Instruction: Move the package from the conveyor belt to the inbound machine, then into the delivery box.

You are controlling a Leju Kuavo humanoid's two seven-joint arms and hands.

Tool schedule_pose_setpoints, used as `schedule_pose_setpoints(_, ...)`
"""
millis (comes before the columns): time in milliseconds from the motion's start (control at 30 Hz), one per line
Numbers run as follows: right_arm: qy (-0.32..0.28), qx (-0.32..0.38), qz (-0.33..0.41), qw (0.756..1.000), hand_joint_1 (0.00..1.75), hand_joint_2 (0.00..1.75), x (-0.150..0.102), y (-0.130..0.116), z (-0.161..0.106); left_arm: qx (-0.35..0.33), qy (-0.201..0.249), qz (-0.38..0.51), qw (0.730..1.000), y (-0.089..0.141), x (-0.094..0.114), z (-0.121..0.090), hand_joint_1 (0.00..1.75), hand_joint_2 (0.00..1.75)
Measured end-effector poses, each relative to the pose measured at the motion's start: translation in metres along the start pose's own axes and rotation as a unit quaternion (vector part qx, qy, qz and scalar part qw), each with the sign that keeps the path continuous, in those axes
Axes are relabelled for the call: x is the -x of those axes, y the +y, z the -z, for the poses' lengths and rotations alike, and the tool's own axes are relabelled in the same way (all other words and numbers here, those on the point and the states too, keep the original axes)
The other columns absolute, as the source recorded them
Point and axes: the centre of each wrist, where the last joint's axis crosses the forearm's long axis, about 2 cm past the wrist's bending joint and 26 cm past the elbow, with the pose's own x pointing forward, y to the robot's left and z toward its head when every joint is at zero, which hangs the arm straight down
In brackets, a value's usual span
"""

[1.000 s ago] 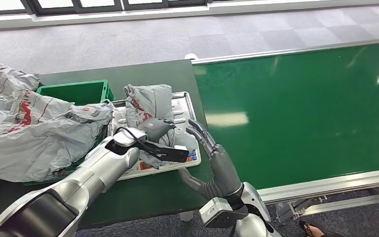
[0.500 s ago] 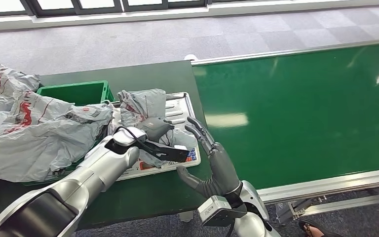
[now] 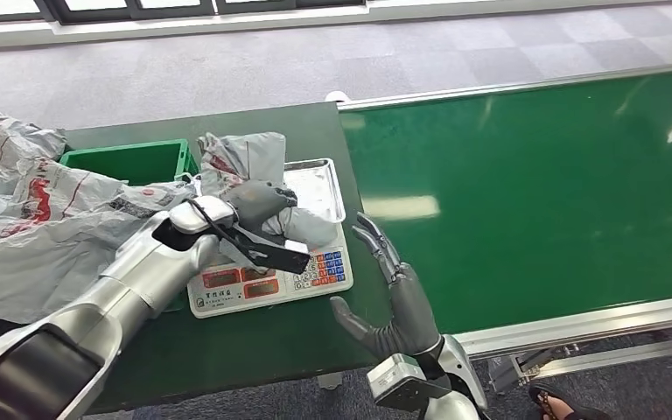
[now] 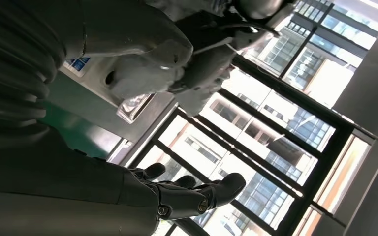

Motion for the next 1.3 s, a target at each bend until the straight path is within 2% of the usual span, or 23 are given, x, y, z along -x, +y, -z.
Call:
schedule_pose_setpoints(100, 0.013, 0.013, -0.006, 1.0, 0.0, 1.75, -0.004, -0.003, -0.015, -0.068, 0.001, 0.028, 0.997, 0.047, 0.018, -0.022, 1.75, 1.75)
schedule_pose_setpoints(200, 0.021, 0.021, -0.01, 1.0, 0.0, 1.75, -0.008, -0.005, -0.026, -0.122, 0.002, 0.063, 0.99, 0.079, 0.029, -0.045, 1.75, 1.75)
schedule_pose_setpoints(367, 0.022, 0.031, -0.014, 0.999, 0.0, 1.75, -0.015, -0.007, -0.034, -0.161, -0.009, 0.094, 0.982, 0.104, 0.035, -0.071, 1.75, 1.75)
schedule_pose_setpoints(567, 0.023, 0.035, -0.017, 0.999, 0.0, 1.75, -0.018, -0.01, -0.037, -0.173, -0.014, 0.111, 0.979, 0.112, 0.037, -0.085, 1.75, 1.75)
schedule_pose_setpoints(867, 0.023, 0.036, -0.018, 0.999, 0.0, 1.75, -0.019, -0.011, -0.039, -0.178, -0.016, 0.118, 0.977, 0.115, 0.038, -0.091, 1.75, 1.75)
schedule_pose_setpoints(1133, 0.028, 0.038, -0.023, 0.999, 0.0, 1.75, -0.02, -0.013, -0.047, -0.176, -0.017, 0.1, 0.979, 0.105, 0.05, -0.11, 1.75, 1.75)
schedule_pose_setpoints(1233, 0.027, 0.035, -0.023, 0.999, 0.0, 1.75, -0.019, -0.015, -0.049, -0.171, 0.001, 0.11, 0.979, 0.096, 0.056, -0.117, 1.75, 1.75)
schedule_pose_setpoints(1300, 0.026, 0.034, -0.022, 0.999, 0.0, 1.75, -0.019, -0.015, -0.049, -0.167, 0.032, 0.127, 0.977, 0.094, 0.063, -0.12, 1.75, 1.75)
